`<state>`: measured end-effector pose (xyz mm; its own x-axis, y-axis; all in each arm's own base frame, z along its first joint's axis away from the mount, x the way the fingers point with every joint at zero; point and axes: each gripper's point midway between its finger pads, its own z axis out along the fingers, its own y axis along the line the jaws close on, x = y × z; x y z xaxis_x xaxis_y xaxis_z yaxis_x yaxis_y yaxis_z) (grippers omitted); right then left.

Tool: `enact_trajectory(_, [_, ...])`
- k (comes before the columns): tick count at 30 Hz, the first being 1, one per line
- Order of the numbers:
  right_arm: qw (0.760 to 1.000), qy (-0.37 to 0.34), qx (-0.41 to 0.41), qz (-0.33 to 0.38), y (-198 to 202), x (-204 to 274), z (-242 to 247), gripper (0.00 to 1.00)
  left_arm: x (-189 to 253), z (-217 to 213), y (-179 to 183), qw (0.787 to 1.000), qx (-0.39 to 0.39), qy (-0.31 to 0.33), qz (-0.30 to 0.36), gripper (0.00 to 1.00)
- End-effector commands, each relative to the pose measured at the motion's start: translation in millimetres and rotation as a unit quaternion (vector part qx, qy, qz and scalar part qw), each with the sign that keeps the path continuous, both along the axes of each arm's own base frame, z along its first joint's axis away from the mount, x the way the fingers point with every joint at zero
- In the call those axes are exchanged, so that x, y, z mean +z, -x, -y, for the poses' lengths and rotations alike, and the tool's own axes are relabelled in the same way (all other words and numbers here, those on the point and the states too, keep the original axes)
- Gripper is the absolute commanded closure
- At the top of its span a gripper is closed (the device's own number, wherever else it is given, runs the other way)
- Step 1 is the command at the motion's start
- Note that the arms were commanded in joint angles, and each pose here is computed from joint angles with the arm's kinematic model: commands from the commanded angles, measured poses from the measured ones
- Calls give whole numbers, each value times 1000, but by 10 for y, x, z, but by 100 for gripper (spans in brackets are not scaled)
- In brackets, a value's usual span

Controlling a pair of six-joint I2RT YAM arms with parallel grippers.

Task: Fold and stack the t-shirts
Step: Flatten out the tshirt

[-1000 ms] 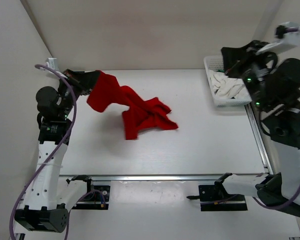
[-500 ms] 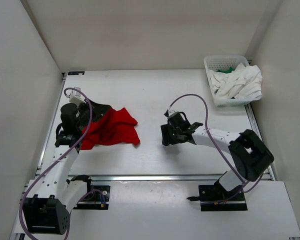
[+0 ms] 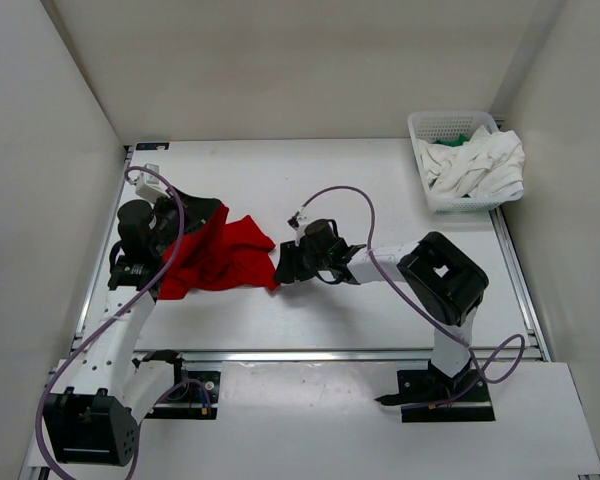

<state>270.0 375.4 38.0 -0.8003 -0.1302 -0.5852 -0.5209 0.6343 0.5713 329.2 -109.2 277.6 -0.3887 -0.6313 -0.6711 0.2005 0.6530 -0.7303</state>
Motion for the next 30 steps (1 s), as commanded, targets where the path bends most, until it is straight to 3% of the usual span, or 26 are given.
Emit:
enact_trajectory(1, [999, -48, 10, -23, -5, 31, -155, 56, 238, 4, -16, 999, 0, -6, 36, 100])
enact_trajectory(2, [998, -58, 21, -29, 21, 71, -185, 61, 260, 18, -10, 999, -2, -5, 38, 100])
enact_trajectory(4, [997, -70, 20, -29, -21, 123, -151, 90, 248, 12, -12, 999, -2, -7, 38, 100])
enact_trajectory(6, [996, -79, 5, -34, -69, 189, -29, 100, 216, -3, -14, 999, 2, -10, 33, 100])
enact_trajectory(9, [996, -82, -34, -13, -244, 402, 330, 100, 156, -22, -12, 999, 3, -15, 29, 100])
enact_trajectory(17, [986, 7, -169, 9, -973, 697, 1515, 100, 0, -91, -14, 999, 17, -29, 16, 100])
enact_trajectory(22, [969, 74, -234, 5, -1916, 801, 2024, 100, -255, -139, -12, 998, 30, -48, -5, 100])
enact_trajectory(26, [959, 72, -273, 35, -2664, 1227, 2218, 100, -510, -219, 51, 996, 42, -72, -39, 100])
enact_trajectory(29, [958, 87, -265, 60, -2802, 1521, 2158, 81, -682, -277, 145, 993, 55, -90, -53, 100])
enact_trajectory(30, [957, 93, -266, 64, -2780, 1582, 2139, 79, -743, -277, 163, 993, 54, -92, -58, 100])
